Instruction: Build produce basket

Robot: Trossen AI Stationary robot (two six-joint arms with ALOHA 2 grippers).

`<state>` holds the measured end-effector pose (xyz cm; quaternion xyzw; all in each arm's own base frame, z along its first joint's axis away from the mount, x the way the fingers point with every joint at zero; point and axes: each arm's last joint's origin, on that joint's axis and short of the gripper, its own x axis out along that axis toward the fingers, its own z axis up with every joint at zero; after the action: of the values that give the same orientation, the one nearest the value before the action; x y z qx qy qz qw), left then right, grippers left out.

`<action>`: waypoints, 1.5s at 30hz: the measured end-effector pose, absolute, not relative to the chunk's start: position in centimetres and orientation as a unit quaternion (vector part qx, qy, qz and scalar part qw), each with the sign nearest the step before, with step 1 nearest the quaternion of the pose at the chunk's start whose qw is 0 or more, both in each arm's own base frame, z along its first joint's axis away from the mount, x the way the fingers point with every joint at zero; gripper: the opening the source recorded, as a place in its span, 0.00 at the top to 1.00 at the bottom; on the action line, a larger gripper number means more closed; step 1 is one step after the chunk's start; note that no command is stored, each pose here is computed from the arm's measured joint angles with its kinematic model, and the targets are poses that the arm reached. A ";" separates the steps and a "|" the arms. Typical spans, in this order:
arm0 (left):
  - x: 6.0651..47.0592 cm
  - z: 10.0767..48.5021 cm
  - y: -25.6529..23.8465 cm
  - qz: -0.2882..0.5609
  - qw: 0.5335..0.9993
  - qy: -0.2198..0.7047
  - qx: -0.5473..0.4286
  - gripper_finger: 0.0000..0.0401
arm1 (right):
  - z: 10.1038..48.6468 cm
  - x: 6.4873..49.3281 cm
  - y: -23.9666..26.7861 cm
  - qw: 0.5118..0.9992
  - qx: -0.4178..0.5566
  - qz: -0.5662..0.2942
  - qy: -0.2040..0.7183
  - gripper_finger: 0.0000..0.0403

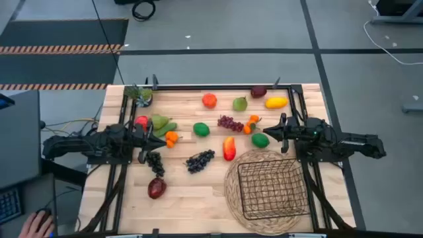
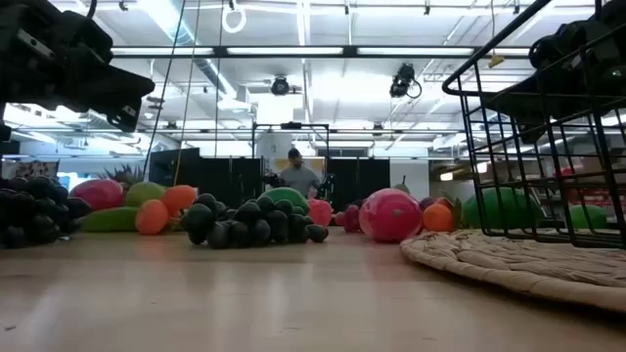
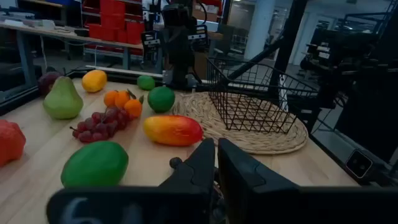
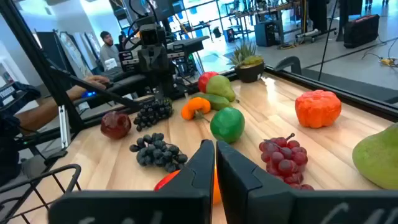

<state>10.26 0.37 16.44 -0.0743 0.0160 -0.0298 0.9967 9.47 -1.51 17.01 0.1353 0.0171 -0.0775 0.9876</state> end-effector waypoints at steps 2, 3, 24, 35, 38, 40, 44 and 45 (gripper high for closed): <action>10.3 16.4 0.4 -0.030 0.997 0.016 -0.074 0.93 | 17.0 9.5 -1.5 0.988 0.135 -0.078 0.017 0.94; 10.3 16.4 0.4 -0.030 0.997 0.016 -0.074 0.93 | 17.0 9.5 -1.5 0.988 0.135 -0.078 0.017 0.94; 10.3 16.4 0.4 -0.030 0.997 0.016 -0.074 0.92 | 17.0 9.5 -1.5 0.988 0.135 -0.077 0.017 0.94; 10.3 16.4 0.4 -0.029 0.997 0.016 -0.074 0.94 | 17.0 9.5 -1.5 0.988 0.135 -0.078 0.017 0.94; 10.3 16.4 0.4 -0.030 0.997 0.016 -0.074 0.94 | 17.0 9.5 -1.5 0.988 0.135 -0.078 0.017 0.94; 10.3 16.4 0.4 -0.030 0.997 0.016 -0.074 0.93 | 17.0 9.5 -1.5 0.988 0.135 -0.078 0.017 0.94; 10.3 16.4 0.4 -0.030 0.997 0.016 -0.074 0.92 | 17.0 9.5 -1.5 0.988 0.135 -0.078 0.017 0.94; 10.3 16.4 0.4 -0.030 0.997 0.016 -0.074 0.92 | 17.0 9.5 -1.5 0.988 0.135 -0.078 0.017 0.94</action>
<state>10.27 0.37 16.42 -0.0741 0.0161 -0.0298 0.9967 9.47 -1.51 17.01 0.1353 0.0170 -0.0778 0.9876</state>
